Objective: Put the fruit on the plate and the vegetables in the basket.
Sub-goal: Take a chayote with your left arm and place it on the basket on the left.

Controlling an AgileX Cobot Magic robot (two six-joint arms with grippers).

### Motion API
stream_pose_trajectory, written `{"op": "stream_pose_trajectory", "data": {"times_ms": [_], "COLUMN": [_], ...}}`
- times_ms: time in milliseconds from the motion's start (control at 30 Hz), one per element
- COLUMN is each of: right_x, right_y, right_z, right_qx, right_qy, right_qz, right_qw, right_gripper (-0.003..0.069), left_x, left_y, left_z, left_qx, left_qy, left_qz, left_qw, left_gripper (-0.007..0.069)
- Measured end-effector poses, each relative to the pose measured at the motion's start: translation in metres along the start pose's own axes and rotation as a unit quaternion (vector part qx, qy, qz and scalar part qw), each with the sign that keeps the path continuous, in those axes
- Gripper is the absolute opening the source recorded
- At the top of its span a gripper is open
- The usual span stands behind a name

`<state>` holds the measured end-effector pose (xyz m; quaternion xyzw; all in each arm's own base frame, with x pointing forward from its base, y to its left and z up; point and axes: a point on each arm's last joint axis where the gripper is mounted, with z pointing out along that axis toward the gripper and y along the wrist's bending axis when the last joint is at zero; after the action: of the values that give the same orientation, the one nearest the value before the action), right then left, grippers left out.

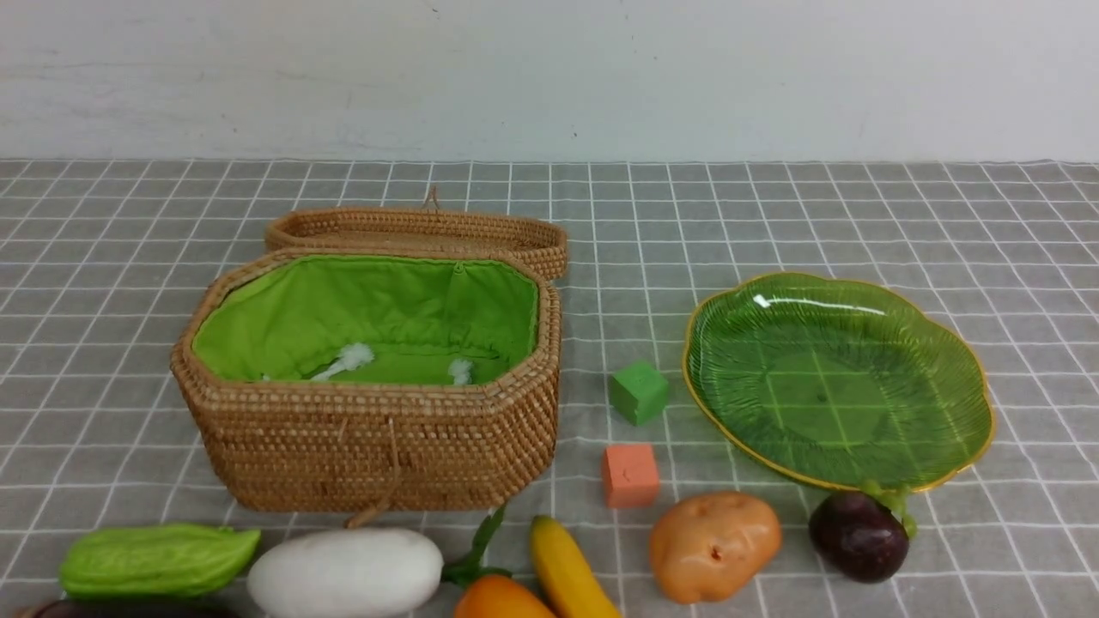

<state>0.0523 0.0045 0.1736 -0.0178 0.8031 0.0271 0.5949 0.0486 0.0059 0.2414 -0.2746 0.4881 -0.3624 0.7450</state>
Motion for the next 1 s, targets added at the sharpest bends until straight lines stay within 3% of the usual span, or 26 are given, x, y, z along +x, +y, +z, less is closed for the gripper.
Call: {"op": "stream_pose_trajectory", "data": {"times_ms": [233, 367, 500, 633, 1000], "right_x": [0.000, 0.000, 0.000, 0.000, 0.000], "right_y": [0.000, 0.000, 0.000, 0.000, 0.000], "right_z": [0.000, 0.000, 0.000, 0.000, 0.000], "right_qx": [0.000, 0.000, 0.000, 0.000, 0.000], "right_qy": [0.000, 0.000, 0.000, 0.000, 0.000], "right_qz": [0.000, 0.000, 0.000, 0.000, 0.000], "right_qw": [1.000, 1.000, 1.000, 1.000, 1.000], "right_gripper": [0.0242, 0.0242, 0.0242, 0.0242, 0.0242], "left_x": [-0.037, -0.056, -0.050, -0.041, -0.035], "left_y": [-0.064, -0.088, -0.074, -0.056, -0.050], "left_z": [0.010, 0.035, 0.055, 0.066, 0.068], "left_qx": [0.022, -0.062, -0.162, -0.228, -0.245], "left_qy": [0.032, 0.103, 0.183, 0.237, 0.272], "left_qz": [0.098, 0.182, 0.226, 0.264, 0.270], "left_qw": [0.994, 0.976, 0.943, 0.907, 0.891], "left_gripper": [0.0238, 0.0238, 0.0238, 0.0238, 0.0238]}}
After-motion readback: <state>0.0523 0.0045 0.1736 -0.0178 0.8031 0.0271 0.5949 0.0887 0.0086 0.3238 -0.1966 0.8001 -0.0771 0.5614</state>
